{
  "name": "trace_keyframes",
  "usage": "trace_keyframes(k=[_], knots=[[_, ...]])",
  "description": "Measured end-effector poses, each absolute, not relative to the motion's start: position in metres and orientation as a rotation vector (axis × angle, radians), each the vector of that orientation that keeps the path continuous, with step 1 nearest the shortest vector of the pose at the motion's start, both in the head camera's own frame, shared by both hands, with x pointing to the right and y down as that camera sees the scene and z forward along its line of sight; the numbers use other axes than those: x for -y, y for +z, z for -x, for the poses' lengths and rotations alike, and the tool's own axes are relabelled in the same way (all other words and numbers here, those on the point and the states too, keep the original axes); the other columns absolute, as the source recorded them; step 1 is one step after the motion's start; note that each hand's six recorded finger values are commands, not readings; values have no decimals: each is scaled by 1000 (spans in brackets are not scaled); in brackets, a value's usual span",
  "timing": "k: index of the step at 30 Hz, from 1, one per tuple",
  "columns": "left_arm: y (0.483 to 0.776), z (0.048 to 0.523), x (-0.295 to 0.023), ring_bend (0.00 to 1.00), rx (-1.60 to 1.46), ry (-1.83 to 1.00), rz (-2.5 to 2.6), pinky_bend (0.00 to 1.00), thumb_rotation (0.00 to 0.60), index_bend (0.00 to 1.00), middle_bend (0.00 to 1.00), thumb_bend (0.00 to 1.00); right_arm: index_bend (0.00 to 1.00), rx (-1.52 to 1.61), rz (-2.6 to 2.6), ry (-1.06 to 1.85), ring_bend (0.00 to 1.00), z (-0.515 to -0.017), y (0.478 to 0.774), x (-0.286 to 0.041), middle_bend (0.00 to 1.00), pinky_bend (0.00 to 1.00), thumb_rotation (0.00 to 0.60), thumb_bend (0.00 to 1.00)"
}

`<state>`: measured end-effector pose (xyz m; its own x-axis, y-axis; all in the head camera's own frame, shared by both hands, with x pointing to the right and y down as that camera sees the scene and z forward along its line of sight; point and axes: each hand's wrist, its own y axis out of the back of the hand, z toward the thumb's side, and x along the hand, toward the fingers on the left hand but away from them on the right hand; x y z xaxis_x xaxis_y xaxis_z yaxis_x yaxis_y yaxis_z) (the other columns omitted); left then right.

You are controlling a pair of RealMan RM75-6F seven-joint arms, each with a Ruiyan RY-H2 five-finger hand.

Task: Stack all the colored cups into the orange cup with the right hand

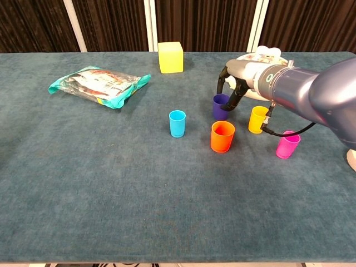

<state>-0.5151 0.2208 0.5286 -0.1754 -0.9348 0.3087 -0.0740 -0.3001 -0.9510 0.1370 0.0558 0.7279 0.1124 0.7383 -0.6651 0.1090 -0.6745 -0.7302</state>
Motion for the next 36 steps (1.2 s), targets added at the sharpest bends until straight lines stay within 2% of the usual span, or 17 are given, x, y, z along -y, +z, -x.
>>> trace_keyframes(k=[10, 17, 26, 36], knots=[[528, 515, -221, 0, -1219, -1560, 1378, 0, 600, 18, 33, 270, 434, 841, 1888, 1586, 16, -135, 723, -52, 6, 0, 600, 408], [529, 515, -222, 0, -1203, -1568, 1383, 0, 600, 17, 36, 270, 435, 879, 1922, 1540, 16, -134, 704, -44, 6, 0, 600, 408], [528, 512, -221, 0, -1200, -1558, 1382, 0, 600, 17, 33, 270, 435, 840, 2016, 1461, 16, -141, 657, -49, 6, 0, 600, 407], [528, 512, -221, 0, -1202, -1556, 1381, 0, 600, 17, 33, 270, 435, 722, 2119, 1368, 16, -151, 604, -88, 6, 0, 600, 407]])
